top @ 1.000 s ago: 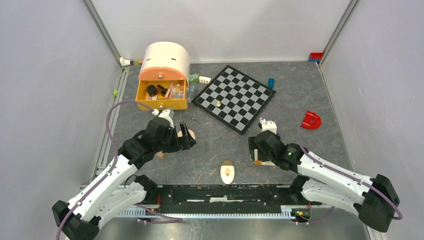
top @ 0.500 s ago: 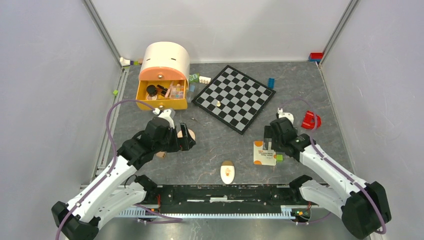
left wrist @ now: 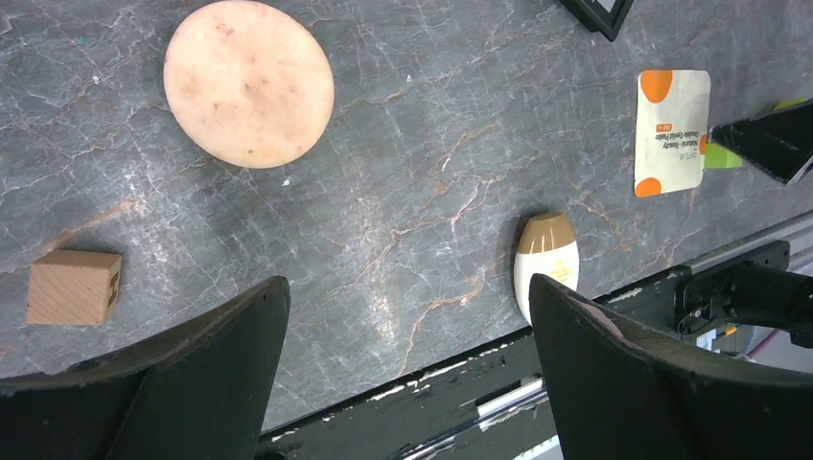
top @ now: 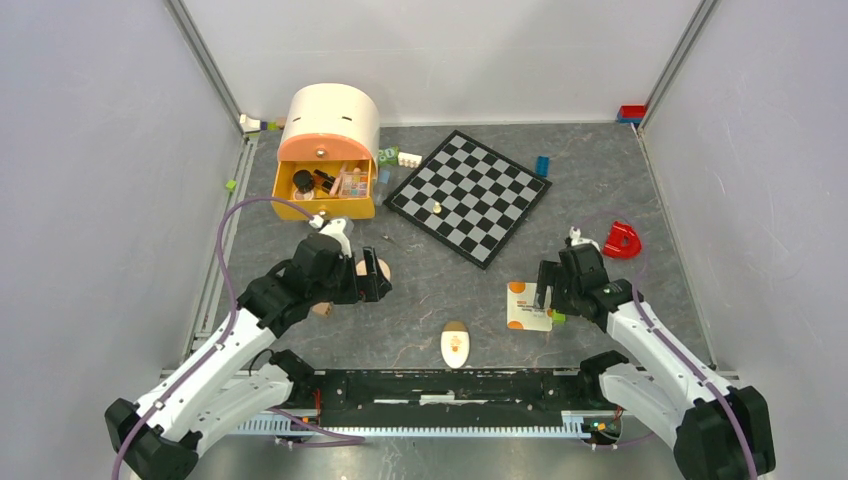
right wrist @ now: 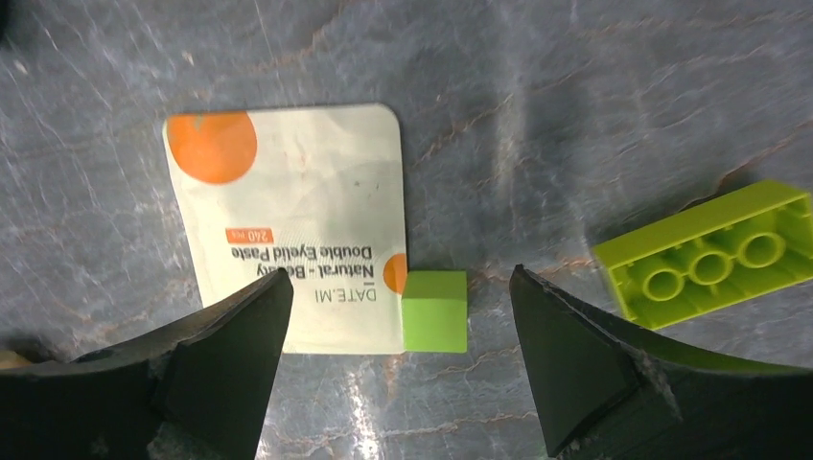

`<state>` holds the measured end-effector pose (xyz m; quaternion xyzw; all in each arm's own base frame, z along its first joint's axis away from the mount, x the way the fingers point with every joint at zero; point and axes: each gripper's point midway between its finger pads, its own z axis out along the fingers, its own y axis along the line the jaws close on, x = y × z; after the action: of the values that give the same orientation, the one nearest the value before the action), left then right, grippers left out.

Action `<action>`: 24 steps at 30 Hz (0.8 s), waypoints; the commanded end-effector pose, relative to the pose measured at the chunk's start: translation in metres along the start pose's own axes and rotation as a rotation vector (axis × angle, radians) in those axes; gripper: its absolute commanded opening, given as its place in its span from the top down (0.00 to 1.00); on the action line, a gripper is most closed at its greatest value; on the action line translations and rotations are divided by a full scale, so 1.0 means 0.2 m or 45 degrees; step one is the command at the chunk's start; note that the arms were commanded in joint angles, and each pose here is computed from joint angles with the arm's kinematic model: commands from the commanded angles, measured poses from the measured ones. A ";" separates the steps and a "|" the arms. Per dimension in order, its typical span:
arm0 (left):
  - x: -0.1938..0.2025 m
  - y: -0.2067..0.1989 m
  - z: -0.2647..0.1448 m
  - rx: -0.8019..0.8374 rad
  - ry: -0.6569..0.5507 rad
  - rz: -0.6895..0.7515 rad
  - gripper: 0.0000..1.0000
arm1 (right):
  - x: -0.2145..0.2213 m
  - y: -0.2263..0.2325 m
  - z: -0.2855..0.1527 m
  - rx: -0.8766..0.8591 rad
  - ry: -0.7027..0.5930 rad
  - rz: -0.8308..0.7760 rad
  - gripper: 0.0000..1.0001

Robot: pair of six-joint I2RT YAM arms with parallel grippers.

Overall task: Organize the makeup
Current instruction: Pick up the makeup from the center of the board.

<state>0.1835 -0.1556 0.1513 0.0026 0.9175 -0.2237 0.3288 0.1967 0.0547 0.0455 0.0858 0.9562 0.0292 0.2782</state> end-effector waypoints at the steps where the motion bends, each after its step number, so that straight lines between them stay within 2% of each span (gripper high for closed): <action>1: -0.07 -0.05 -0.01 0.043 -0.051 0.070 0.00 | 0.10 0.06 0.02 -0.108 0.071 0.019 0.09; 6: -0.07 -0.05 0.00 0.039 -0.046 0.071 0.00 | 0.17 0.18 0.04 -0.291 0.128 0.060 0.11; 10: -0.08 -0.05 -0.02 0.048 -0.060 0.072 0.00 | 0.12 0.32 0.00 -0.455 0.076 0.072 0.12; 14: -0.11 -0.04 -0.04 0.036 -0.107 0.070 0.00 | 0.05 0.38 -0.04 -0.513 0.015 0.042 0.12; 21: -0.17 0.04 -0.09 -0.076 -0.230 -0.009 0.00 | -0.11 0.11 -0.05 -0.120 -0.154 -0.025 0.12; 24: -0.18 0.07 -0.10 -0.116 -0.250 -0.042 0.00 | -0.14 0.08 -0.07 -0.099 -0.206 -0.041 0.11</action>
<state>0.1918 -0.1390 0.1646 -0.0186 0.9030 -0.2012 0.3791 0.2012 0.0876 0.0537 0.0602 0.9420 0.1106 0.3110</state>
